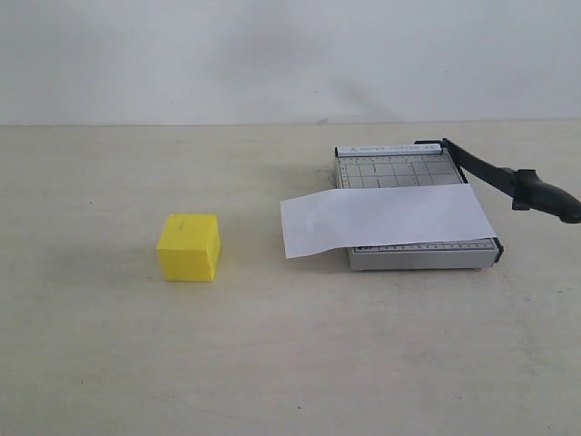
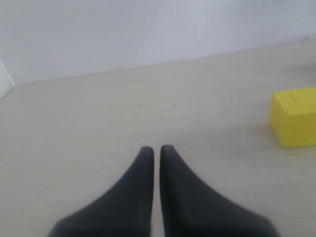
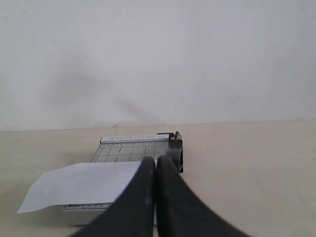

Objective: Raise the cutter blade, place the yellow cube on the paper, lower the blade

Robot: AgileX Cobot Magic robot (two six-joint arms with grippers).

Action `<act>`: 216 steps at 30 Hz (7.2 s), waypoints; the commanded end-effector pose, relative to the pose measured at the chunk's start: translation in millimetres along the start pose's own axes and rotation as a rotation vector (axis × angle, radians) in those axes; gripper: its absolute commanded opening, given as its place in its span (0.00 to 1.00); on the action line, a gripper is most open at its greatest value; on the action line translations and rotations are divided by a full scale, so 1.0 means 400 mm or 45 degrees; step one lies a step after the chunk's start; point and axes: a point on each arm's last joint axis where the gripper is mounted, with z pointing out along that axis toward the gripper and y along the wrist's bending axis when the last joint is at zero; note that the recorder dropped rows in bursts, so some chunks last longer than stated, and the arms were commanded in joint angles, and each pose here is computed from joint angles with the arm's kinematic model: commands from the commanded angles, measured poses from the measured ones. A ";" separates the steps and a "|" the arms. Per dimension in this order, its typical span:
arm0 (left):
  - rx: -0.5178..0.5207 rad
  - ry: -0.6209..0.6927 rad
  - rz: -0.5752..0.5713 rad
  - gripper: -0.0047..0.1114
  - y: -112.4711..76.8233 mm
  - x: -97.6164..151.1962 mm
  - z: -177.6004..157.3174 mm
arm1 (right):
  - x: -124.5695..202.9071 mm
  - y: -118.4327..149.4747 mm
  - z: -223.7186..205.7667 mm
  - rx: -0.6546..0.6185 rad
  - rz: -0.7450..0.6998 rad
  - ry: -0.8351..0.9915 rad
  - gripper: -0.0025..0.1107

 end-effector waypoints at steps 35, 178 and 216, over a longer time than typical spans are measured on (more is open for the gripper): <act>-0.003 -0.024 -0.012 0.08 0.001 -0.005 -0.001 | 0.036 -0.006 0.003 0.019 0.065 0.030 0.02; 1.214 0.309 0.321 0.08 -0.770 -0.257 0.642 | 0.038 0.007 0.003 -0.097 0.074 0.048 0.02; 1.219 0.369 0.394 0.08 -0.858 -0.130 0.746 | 0.038 0.007 0.003 -0.097 0.074 0.048 0.02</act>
